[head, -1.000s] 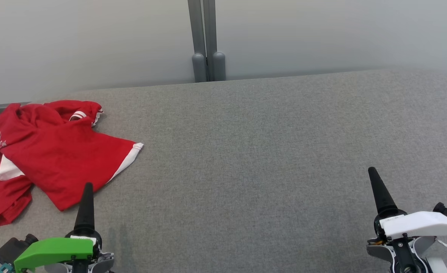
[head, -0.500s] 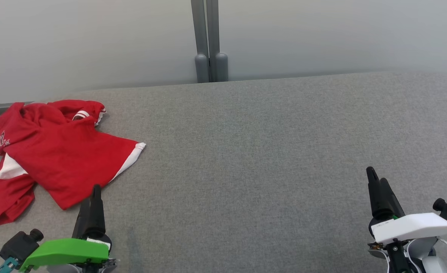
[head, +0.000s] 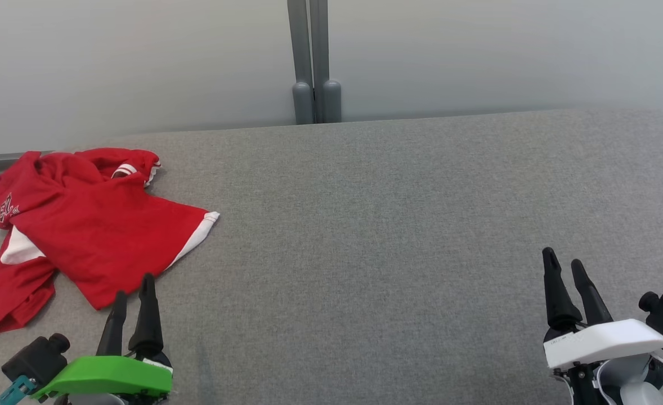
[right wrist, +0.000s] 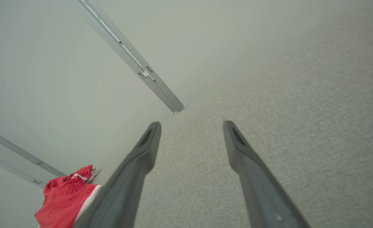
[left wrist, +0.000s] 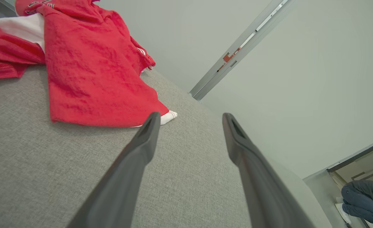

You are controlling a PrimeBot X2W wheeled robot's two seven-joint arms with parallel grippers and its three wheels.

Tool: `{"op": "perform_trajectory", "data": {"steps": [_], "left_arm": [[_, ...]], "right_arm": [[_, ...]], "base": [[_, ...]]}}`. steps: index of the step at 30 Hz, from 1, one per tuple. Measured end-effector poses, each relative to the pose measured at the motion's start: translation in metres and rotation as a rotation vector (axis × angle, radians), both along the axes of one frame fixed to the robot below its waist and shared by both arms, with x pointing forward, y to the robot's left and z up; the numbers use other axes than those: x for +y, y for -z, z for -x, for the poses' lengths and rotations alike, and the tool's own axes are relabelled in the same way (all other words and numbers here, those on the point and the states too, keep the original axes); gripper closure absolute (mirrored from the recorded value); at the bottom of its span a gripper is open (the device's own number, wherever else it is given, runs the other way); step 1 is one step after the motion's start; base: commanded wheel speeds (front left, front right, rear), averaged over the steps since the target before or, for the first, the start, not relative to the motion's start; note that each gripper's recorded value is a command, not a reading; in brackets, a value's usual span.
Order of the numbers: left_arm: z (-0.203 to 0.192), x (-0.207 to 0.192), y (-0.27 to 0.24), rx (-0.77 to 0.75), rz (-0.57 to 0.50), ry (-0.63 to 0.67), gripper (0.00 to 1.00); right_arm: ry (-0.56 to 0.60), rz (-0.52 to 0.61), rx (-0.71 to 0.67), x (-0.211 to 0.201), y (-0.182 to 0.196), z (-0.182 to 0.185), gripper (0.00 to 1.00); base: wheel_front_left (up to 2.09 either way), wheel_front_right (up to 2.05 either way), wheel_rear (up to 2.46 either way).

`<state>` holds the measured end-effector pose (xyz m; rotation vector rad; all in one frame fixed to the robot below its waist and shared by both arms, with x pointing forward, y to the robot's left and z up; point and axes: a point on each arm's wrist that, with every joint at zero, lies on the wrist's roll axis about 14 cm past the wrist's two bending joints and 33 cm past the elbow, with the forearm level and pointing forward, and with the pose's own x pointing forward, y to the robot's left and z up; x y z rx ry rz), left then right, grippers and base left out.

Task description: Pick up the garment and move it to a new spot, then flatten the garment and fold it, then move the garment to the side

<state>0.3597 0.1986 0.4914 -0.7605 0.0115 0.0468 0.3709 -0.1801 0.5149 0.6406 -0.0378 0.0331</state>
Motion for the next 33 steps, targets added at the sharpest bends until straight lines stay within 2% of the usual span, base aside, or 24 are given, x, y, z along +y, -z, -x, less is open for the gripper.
{"op": "perform_trajectory", "data": {"steps": [16,33], "left_arm": [[0.005,-0.001,-0.006,-0.031,-0.202,0.017,0.0],[0.011,0.001,-0.007,-0.047,-0.359,0.021,0.0]], "right_arm": [[-0.006,0.196,-0.048,0.004,-0.008,0.004,0.0],[-0.011,0.37,-0.086,0.008,-0.012,0.007,0.0]], "base": [[0.0,0.0,0.0],[0.0,0.0,0.0]]}}
